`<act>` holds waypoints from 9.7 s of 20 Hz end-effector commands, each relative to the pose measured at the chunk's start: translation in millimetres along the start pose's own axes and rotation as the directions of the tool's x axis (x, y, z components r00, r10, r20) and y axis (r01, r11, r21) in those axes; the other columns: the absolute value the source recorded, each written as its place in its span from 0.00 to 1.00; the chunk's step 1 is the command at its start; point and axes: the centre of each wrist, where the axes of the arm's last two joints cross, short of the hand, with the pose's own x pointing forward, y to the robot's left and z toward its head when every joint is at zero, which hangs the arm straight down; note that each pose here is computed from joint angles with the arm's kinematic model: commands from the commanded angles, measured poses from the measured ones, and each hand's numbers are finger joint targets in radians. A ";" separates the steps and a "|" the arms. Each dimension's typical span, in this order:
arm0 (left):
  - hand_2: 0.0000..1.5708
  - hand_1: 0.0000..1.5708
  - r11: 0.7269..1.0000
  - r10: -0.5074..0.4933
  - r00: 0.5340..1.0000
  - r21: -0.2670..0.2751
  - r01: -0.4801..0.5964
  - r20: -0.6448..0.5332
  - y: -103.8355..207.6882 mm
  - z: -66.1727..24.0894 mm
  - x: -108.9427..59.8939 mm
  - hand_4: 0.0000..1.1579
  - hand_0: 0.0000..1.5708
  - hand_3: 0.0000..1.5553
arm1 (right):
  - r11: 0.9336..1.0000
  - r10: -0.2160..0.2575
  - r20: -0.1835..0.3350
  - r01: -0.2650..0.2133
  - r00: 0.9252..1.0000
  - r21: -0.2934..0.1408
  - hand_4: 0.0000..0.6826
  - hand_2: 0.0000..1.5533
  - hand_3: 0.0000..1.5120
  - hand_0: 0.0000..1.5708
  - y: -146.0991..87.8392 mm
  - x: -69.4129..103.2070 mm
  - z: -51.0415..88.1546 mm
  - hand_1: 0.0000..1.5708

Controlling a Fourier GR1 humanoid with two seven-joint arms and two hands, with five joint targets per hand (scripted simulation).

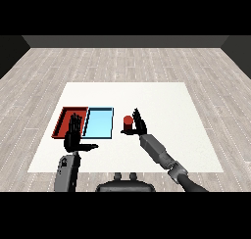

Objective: Pick the red can and put it in the red box

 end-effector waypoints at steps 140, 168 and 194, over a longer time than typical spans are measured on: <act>1.00 1.00 0.997 0.047 0.933 -0.046 -0.068 -0.357 -181.7 -32.9 -31.6 0.96 1.00 0.95 | 0.991 0.066 0.424 -0.108 0.903 0.077 0.95 0.93 0.92 0.95 110.8 139.3 47.0 0.95; 1.00 1.00 0.999 -0.003 0.987 0.040 0.010 -0.163 -174.4 -47.2 -47.8 0.98 1.00 0.96 | 0.985 0.142 0.310 -0.164 0.940 0.046 0.00 0.00 0.00 0.00 81.1 132.3 30.1 0.00; 1.00 1.00 0.938 -0.257 0.954 0.197 0.284 -0.154 -37.1 -103.5 -2.3 0.97 1.00 0.96 | 0.989 0.113 0.321 -0.074 0.940 -0.131 0.00 0.00 0.00 0.00 -68.6 172.9 129.9 0.00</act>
